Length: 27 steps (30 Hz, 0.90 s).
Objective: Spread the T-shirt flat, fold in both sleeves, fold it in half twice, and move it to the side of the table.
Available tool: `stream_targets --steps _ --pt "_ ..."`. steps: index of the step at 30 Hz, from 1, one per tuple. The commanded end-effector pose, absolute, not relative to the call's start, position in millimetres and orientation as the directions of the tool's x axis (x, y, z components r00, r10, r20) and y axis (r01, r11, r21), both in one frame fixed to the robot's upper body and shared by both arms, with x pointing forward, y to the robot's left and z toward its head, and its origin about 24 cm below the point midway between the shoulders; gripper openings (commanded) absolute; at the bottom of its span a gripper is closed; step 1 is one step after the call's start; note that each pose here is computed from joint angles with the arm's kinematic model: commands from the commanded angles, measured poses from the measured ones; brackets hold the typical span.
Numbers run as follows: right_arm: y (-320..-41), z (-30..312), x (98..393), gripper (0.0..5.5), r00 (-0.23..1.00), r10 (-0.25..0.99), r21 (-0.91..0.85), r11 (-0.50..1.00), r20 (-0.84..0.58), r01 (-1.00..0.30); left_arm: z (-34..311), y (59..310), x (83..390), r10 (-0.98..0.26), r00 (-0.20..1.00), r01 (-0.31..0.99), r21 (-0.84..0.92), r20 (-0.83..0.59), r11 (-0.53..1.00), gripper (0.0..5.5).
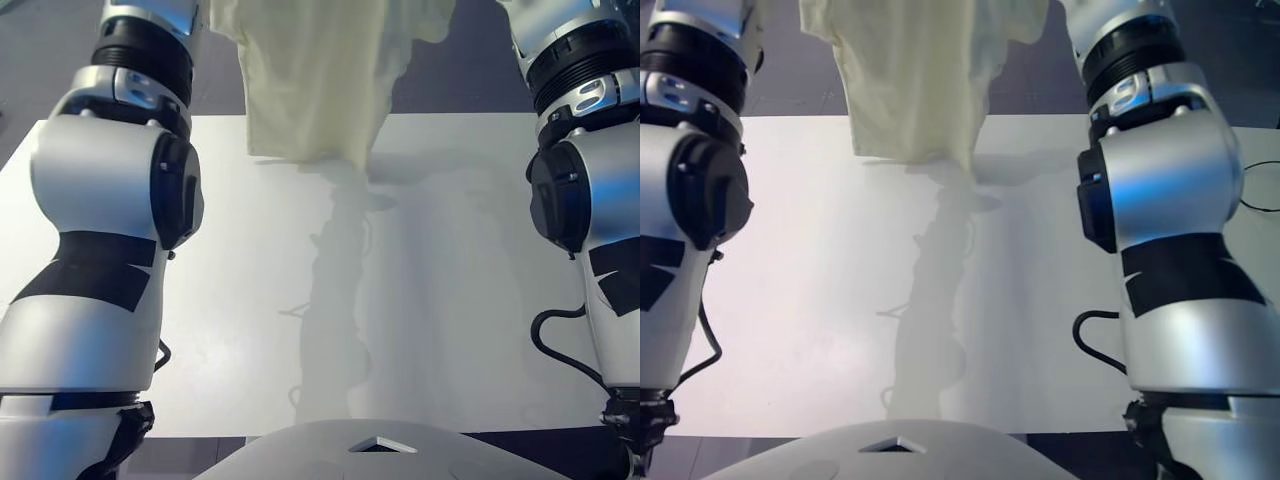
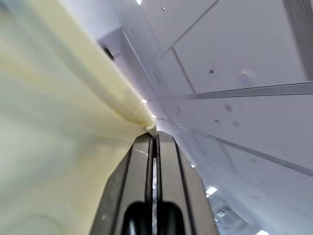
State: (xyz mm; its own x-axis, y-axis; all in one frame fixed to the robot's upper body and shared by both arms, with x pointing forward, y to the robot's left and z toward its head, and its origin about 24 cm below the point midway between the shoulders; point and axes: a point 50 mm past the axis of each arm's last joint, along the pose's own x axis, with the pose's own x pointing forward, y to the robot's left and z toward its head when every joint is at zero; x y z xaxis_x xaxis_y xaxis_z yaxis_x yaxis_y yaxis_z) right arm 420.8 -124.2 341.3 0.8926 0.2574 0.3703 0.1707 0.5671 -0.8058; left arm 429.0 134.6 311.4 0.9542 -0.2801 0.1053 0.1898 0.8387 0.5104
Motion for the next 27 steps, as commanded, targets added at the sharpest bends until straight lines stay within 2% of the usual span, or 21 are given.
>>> stream_targets --steps 1,4,7,9,11,14,16,21,27 --pt "-118.0 294.5 424.4 0.00 0.888 0.390 -0.805 0.593 0.244 -0.039 238.4 149.0 429.8 -0.373 0.920 0.390 0.404 -0.124 0.827 0.01" --pt "-128.1 272.0 422.1 0.00 0.865 0.468 -0.781 0.603 0.183 -0.161 230.1 165.9 421.2 -0.396 0.909 0.416 0.353 -0.131 0.838 0.01" --pt "-143.7 257.0 416.3 0.00 0.826 0.550 -0.759 0.587 0.120 -0.281 249.5 183.1 406.5 -0.381 0.922 0.380 0.372 -0.074 0.847 0.01" --pt "-148.3 246.8 411.0 0.00 0.781 0.623 -0.750 0.537 0.044 -0.386 262.4 185.6 397.4 -0.395 0.917 0.383 0.381 -0.048 0.842 0.01" --pt "-150.1 236.3 403.1 0.00 0.706 0.706 -0.725 0.457 -0.057 -0.515 271.0 180.8 384.1 -0.471 0.880 0.459 0.371 -0.062 0.807 0.01" --pt "-153.2 235.7 390.9 0.00 0.615 0.777 -0.675 0.382 -0.136 -0.632 268.0 168.7 351.6 -0.628 0.757 0.641 0.387 -0.180 0.663 0.01" --pt "-153.8 239.5 383.9 0.00 0.575 0.803 -0.637 0.363 -0.155 -0.679 255.2 166.7 331.6 -0.670 0.686 0.722 0.382 -0.284 0.577 0.01" --pt "-153.0 234.3 360.2 0.00 0.462 0.857 -0.529 0.289 -0.227 -0.798 218.4 169.2 289.1 -0.689 0.504 0.864 0.302 -0.520 0.404 0.01" --pt "-153.1 224.0 305.1 0.00 0.165 0.909 -0.274 0.058 -0.383 -0.960 211.6 177.1 266.7 -0.689 0.382 0.924 0.242 -0.616 0.296 0.01"
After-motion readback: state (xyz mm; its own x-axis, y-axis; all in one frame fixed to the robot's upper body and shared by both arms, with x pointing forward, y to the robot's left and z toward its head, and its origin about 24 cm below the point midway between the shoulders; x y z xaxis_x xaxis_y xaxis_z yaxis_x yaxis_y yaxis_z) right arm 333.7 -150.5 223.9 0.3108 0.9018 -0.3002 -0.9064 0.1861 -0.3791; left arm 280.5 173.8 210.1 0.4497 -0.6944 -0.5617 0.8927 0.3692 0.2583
